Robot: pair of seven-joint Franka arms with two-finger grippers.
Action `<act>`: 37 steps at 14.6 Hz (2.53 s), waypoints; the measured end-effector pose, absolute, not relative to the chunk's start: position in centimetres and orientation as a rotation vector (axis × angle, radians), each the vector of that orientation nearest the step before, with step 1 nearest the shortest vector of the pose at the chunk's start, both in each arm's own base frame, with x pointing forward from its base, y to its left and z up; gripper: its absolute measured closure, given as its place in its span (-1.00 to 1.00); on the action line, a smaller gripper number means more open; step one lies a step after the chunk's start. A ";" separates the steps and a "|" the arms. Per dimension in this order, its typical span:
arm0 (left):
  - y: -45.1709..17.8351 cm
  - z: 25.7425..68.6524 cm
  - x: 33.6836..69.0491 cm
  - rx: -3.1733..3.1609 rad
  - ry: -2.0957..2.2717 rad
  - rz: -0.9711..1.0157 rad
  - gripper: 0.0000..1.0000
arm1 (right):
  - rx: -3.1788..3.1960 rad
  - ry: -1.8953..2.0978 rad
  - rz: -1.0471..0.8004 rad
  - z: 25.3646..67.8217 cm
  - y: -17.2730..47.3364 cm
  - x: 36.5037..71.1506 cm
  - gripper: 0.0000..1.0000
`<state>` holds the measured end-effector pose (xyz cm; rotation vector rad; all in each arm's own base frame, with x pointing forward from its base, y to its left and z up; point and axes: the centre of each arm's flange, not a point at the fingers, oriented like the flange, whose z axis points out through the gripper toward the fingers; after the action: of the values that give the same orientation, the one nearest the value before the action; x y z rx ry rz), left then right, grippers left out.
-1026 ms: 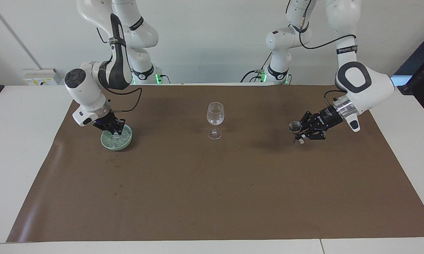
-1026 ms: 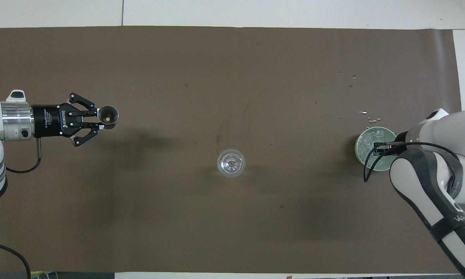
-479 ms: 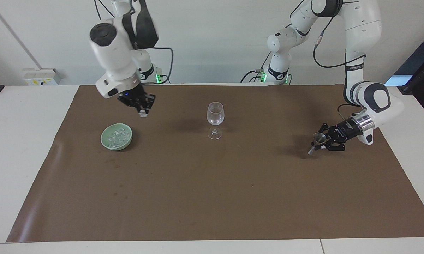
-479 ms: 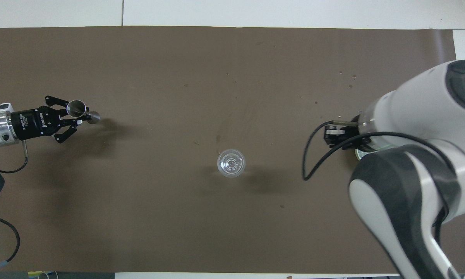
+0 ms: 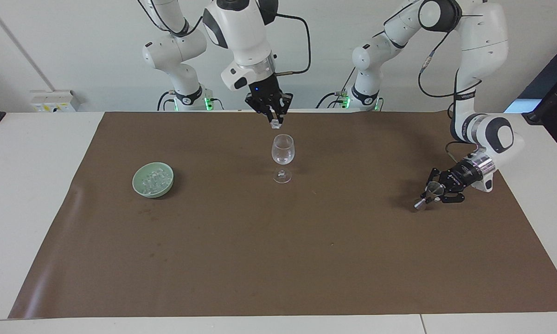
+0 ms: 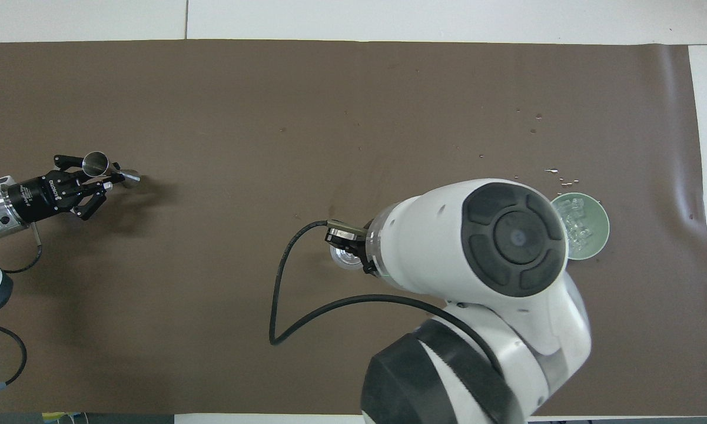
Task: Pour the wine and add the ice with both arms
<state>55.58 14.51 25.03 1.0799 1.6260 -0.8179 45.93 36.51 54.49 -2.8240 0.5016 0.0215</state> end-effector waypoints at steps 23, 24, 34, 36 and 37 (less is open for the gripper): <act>16.8 38.1 58.8 2.067 1.394 -0.433 -1.00 | -2.968 0.439 -0.052 55.1 28.6 50.3 -0.64; 14.6 40.6 59.6 2.196 1.322 -0.378 -1.00 | -2.988 0.380 -0.049 56.2 25.5 51.0 -0.64; 1.2 55.0 57.5 2.900 0.542 -0.029 -1.00 | -3.065 0.183 0.024 58.9 1.0 53.1 -1.00; -0.5 55.7 57.2 2.994 0.355 0.007 -1.00 | -3.067 0.130 0.039 58.9 -1.8 52.9 -1.00; -1.7 55.9 57.0 3.032 0.278 0.018 -1.00 | -3.068 0.095 0.041 59.0 -2.8 52.7 -1.00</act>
<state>57.04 -1.67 55.90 3.0319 0.2778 0.0182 52.66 -2.84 59.04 -3.0678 0.0950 0.0414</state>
